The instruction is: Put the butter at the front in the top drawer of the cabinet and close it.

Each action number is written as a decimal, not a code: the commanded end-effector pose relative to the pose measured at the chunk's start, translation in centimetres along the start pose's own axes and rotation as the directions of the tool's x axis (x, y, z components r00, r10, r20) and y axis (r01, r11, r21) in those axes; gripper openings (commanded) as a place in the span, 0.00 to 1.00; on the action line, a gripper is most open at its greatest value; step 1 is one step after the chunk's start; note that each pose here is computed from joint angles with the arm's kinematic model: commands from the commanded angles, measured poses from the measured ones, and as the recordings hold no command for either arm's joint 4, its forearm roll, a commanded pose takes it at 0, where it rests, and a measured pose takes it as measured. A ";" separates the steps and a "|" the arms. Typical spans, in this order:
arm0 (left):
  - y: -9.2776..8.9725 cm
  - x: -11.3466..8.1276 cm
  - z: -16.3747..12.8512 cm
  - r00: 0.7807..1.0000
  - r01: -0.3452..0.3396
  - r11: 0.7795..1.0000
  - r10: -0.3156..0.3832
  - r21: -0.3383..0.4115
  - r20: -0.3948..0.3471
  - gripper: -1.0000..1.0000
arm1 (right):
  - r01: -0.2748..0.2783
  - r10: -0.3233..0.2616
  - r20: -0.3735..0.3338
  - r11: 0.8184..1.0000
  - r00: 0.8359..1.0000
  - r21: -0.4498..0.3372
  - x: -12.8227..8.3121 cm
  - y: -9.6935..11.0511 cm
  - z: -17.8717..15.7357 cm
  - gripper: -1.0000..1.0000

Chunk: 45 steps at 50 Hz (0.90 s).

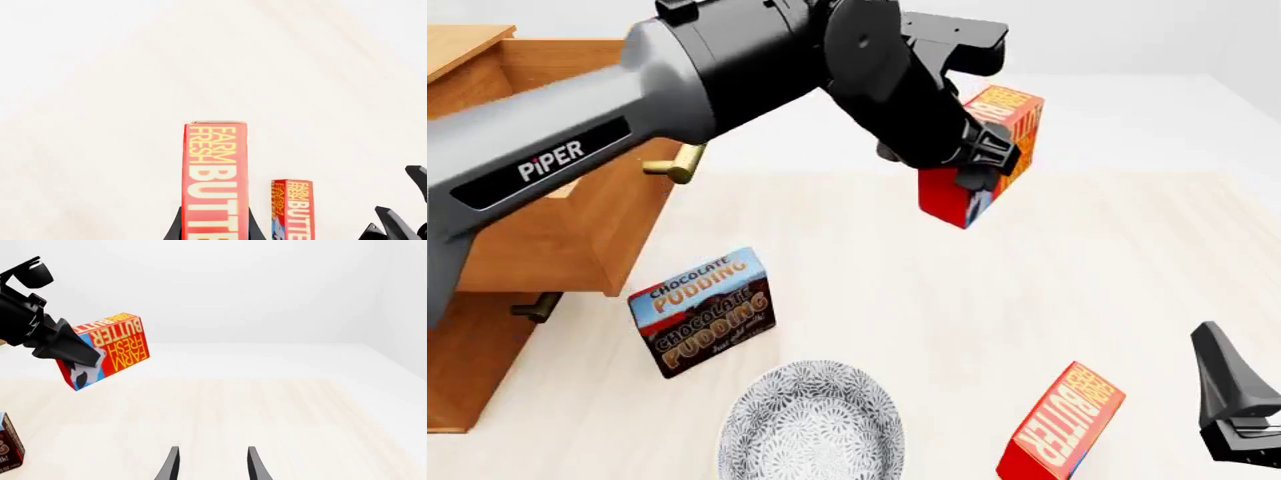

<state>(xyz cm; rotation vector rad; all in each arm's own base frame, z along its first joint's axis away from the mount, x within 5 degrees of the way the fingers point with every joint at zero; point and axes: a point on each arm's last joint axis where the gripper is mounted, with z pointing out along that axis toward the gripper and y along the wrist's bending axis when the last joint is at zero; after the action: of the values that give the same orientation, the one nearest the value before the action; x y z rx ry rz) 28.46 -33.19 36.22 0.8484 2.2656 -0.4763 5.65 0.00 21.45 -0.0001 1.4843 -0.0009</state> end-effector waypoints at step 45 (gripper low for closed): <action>12.9 -0.1 -17.2 0.987 0.155 0.950 -0.138 -0.270 0.078 0.00 | 0.000 0.000 0.000 1.000 1.000 0.001 0.0 0.0 0.0 1.00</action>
<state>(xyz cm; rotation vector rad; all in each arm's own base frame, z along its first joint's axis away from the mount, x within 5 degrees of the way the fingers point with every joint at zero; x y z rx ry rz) 30.08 -18.84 45.60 0.5804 2.3011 -0.3034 5.66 0.00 21.45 -0.0001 1.4844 -0.0010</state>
